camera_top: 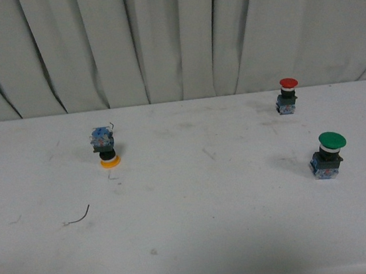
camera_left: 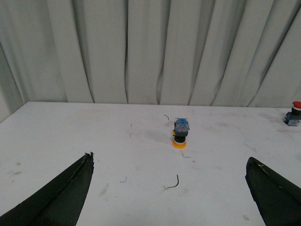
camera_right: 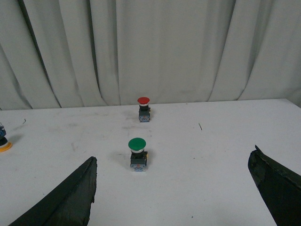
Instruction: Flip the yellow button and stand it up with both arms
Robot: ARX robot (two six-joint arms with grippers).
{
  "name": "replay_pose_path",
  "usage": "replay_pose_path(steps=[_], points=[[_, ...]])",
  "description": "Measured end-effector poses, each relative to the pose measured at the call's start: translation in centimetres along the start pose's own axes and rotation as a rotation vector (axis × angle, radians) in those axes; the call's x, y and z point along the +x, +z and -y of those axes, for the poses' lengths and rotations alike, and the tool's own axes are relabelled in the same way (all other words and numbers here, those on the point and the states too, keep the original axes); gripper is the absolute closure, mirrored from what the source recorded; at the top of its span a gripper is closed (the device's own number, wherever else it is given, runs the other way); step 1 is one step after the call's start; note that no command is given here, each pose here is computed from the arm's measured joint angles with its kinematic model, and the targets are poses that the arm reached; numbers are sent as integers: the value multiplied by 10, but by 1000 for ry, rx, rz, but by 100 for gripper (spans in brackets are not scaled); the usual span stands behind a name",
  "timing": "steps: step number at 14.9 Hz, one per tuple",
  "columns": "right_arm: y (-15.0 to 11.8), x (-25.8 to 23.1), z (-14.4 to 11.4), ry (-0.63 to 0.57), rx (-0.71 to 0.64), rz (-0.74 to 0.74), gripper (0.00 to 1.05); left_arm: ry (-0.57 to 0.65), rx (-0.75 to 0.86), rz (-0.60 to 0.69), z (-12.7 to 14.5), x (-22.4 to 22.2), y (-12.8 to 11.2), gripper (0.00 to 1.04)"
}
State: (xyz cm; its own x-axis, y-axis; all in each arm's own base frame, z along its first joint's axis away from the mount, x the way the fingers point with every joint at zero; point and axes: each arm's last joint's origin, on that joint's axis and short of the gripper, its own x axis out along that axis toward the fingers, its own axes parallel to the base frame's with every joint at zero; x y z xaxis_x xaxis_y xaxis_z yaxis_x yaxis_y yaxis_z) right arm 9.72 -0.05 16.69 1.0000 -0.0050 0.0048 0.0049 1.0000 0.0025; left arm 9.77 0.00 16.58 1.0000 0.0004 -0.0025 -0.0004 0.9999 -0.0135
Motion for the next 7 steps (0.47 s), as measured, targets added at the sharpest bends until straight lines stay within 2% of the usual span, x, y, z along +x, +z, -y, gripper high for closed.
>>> replay_pose_path(steps=[7], points=[[0,0,0,0,0,0,6,0,0,0,0,0,0,7]])
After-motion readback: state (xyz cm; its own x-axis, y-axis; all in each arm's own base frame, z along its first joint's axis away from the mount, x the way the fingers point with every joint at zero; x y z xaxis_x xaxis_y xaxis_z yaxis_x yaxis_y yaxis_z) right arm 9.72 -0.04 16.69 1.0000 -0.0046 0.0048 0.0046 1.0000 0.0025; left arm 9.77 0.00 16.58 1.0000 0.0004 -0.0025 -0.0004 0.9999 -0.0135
